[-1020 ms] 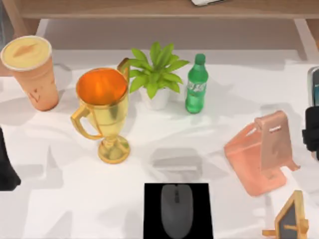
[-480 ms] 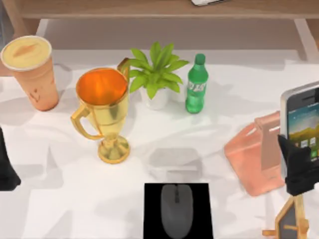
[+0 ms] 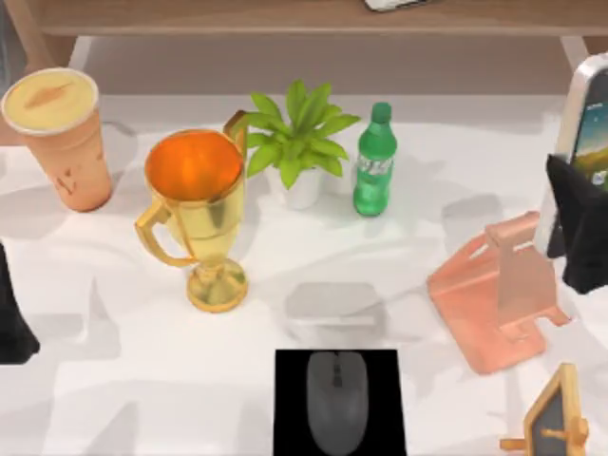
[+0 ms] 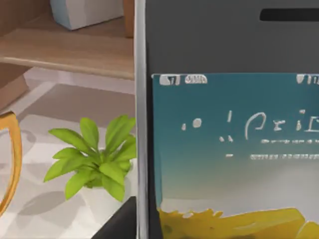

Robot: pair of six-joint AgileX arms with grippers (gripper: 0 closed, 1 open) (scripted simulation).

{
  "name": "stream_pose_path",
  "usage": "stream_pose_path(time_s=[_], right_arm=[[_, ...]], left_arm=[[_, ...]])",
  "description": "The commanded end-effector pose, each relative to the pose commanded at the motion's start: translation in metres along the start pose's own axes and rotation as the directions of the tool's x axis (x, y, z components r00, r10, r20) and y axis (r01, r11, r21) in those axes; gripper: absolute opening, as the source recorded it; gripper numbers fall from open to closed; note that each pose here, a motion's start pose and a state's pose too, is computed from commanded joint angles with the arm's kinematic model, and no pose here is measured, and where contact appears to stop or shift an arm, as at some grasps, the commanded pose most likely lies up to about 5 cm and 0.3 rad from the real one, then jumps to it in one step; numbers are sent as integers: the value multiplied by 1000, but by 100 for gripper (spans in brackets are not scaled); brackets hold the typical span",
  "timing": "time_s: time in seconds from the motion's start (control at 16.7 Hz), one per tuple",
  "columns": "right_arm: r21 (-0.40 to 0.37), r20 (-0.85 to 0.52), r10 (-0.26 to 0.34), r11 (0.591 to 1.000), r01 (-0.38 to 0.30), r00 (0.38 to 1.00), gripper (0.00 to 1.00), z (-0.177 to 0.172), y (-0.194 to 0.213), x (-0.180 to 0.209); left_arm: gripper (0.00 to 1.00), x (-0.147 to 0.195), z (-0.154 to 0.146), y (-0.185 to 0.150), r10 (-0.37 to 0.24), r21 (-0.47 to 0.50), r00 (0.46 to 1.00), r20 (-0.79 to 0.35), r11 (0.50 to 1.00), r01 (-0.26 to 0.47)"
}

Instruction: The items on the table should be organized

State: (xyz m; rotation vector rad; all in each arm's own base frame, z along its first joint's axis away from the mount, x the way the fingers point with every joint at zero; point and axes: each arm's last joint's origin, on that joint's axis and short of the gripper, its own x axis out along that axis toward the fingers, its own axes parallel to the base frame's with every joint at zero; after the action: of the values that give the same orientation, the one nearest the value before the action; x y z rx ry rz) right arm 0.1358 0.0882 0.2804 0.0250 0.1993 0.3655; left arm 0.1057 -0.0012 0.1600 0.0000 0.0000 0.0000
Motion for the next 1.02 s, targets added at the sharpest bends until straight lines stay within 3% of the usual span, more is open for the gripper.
stream_pose_path(time_s=[0.18,0.3,0.42,0.54,0.78,1.02], right_arm=[[32,203,31,999,-38,979,0,40,-1,-13],[28,250,47,998,-55,967,0,46,-1,-11],[14,198,53,998,-57,979,0,32,1,4],[-8,58,44,999,-44,997,0,-1,3,25],[-59,-211,-24,998,12,977,0,-66,-3,50],[-66,-238,-42,997,27,970,0,-74,-6,53]], left_arm=[[100,0,0,0,0,0,1000,0,1000,0],[100,0,0,0,0,0,1000,0,1000,0],[100,0,0,0,0,0,1000,0,1000,0],[100,0,0,0,0,0,1000,0,1000,0],[100,0,0,0,0,0,1000,0,1000,0],[100,0,0,0,0,0,1000,0,1000,0]])
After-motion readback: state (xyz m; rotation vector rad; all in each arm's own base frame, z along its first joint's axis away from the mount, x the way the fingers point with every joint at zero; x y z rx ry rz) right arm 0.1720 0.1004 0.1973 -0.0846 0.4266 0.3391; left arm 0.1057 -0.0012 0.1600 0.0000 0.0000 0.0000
